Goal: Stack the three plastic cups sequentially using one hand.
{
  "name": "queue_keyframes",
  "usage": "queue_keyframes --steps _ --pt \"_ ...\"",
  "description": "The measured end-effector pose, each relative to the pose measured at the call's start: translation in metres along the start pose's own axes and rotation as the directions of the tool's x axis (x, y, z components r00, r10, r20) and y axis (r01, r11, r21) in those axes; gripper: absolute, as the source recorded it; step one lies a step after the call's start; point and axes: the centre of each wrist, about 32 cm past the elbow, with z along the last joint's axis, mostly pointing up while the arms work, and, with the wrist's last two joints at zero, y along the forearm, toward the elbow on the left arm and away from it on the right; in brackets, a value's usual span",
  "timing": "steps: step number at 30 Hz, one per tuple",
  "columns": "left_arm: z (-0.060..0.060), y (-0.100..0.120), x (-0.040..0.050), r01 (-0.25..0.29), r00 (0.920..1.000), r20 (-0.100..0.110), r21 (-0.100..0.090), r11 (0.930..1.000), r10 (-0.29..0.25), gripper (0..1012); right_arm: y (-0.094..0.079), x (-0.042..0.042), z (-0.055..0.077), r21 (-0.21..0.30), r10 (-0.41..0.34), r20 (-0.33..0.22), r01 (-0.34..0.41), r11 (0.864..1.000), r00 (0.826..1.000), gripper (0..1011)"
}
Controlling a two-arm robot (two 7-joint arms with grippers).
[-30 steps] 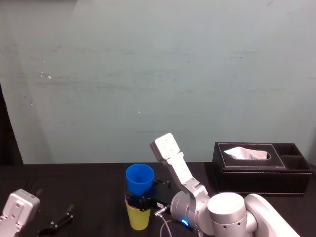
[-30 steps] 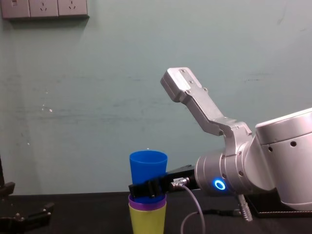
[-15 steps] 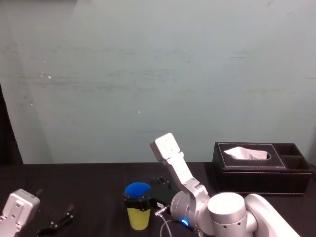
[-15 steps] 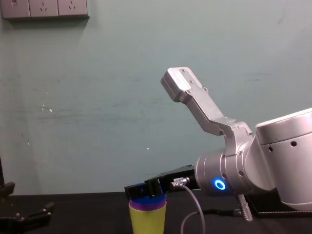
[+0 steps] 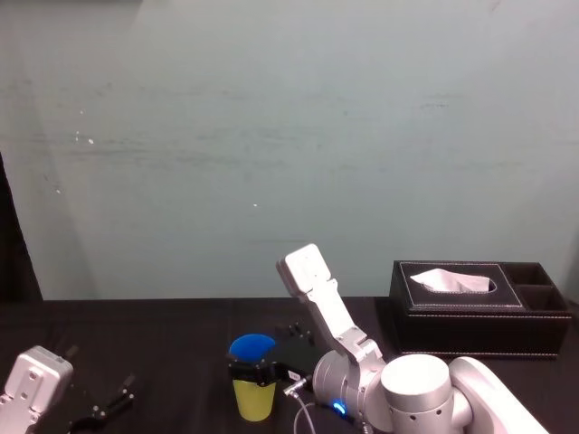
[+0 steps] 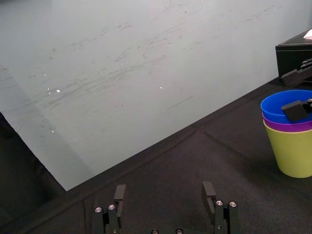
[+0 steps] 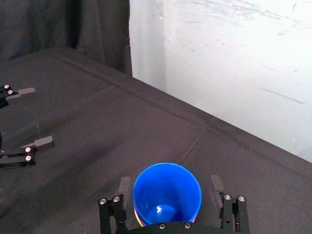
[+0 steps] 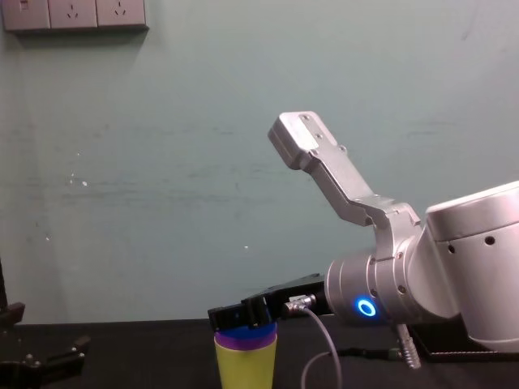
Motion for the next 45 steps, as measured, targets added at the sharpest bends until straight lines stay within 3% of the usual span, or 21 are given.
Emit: queue_keyframes --steps 13,19,22,31,38,45 --pt "0.000 0.000 0.0000 0.000 1.0000 0.000 0.000 1.0000 0.000 1000 -0.007 0.0015 -0.005 0.071 -0.068 -0.013 0.069 0.995 0.998 1002" --pt "0.000 0.000 0.0000 0.000 1.0000 0.000 0.000 1.0000 0.000 1000 -0.015 0.0025 -0.014 0.132 -0.135 -0.049 0.141 0.981 0.990 1002" --pt "0.000 0.000 0.0000 0.000 1.0000 0.000 0.000 1.0000 0.000 1000 -0.020 0.0031 -0.022 0.169 -0.187 -0.076 0.198 0.966 0.979 1002" --pt "0.000 0.000 0.0000 0.000 1.0000 0.000 0.000 1.0000 0.000 1000 -0.026 0.0050 -0.049 0.209 -0.303 -0.095 0.317 0.925 0.948 1002" --pt "0.000 0.000 0.0000 0.000 1.0000 0.000 0.000 1.0000 0.000 1000 -0.029 0.0086 -0.075 0.207 -0.381 -0.066 0.386 0.899 0.922 1002" --pt "0.000 0.000 0.0000 0.000 1.0000 0.000 0.000 1.0000 0.000 1000 -0.028 0.0093 -0.093 0.206 -0.478 -0.030 0.474 0.856 0.878 1002"
